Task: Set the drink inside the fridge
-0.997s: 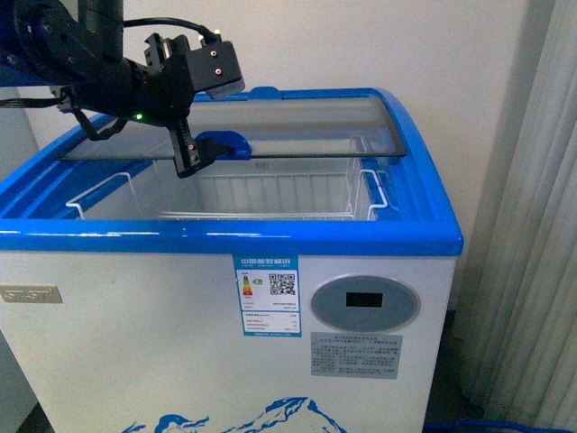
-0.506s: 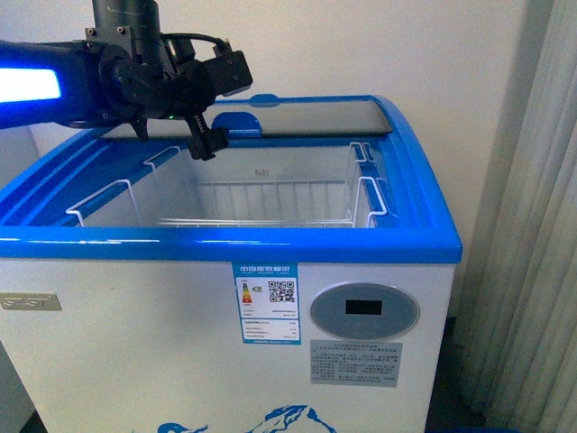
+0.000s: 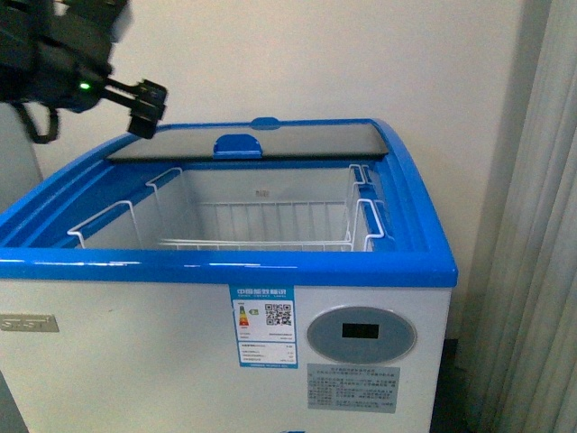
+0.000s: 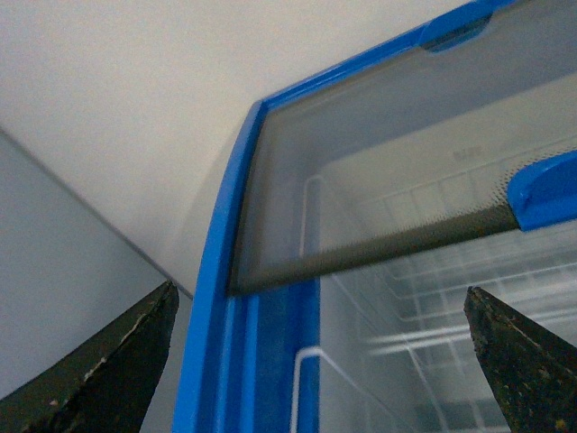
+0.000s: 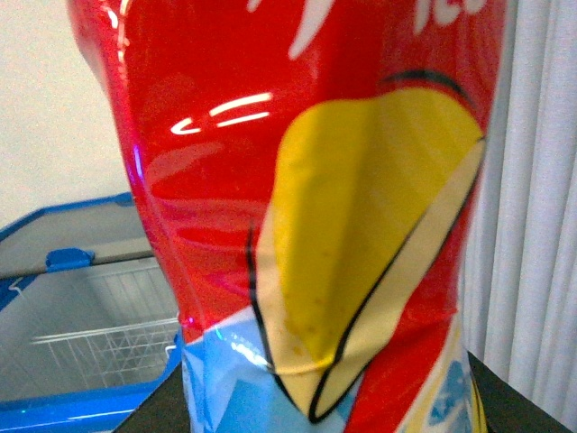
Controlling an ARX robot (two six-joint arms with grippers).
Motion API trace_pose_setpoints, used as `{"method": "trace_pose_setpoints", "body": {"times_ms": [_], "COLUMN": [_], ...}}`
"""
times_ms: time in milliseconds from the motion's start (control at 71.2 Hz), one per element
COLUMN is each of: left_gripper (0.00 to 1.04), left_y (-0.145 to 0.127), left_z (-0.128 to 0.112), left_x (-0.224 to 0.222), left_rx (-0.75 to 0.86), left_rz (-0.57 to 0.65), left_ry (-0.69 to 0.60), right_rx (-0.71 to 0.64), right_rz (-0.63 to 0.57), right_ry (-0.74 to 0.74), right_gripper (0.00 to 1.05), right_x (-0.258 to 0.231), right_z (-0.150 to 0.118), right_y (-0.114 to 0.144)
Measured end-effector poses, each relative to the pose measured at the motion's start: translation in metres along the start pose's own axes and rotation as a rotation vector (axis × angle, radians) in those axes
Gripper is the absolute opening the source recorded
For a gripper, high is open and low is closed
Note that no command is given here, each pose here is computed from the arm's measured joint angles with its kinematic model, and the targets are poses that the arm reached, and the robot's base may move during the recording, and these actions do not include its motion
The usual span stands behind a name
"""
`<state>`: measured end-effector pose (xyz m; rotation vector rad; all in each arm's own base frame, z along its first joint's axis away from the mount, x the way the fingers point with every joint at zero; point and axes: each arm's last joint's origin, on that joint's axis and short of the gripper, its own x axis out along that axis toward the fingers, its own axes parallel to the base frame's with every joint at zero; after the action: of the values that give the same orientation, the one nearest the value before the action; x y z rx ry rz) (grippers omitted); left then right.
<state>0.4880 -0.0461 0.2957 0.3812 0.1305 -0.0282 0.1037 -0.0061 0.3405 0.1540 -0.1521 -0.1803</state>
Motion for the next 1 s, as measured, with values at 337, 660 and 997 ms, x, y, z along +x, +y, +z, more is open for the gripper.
{"method": "trace_pose_setpoints", "body": {"times_ms": [337,660,997], "left_gripper": [0.93,0.40,0.03], "left_y": [0.014,0.001,-0.009], "left_z": [-0.058,-0.120,-0.144], "left_x": [-0.206,-0.295,-0.316], "left_rx": [-0.389,-0.390,-0.387], "left_rz": [-0.101,0.027,0.027], "left_ry": [0.065,-0.121,-0.130], "right_rx": [0.000,-0.172,-0.940], "right_rz": [0.003,0.140,0.609], "right_ry": [0.000,0.304,0.610], "right_gripper": [0.41,0.40,0.40], "right_x": [0.000,0.006,0.096], "right_z": [0.000,0.009,0.000], "right_y": [0.000,0.000,0.039]}}
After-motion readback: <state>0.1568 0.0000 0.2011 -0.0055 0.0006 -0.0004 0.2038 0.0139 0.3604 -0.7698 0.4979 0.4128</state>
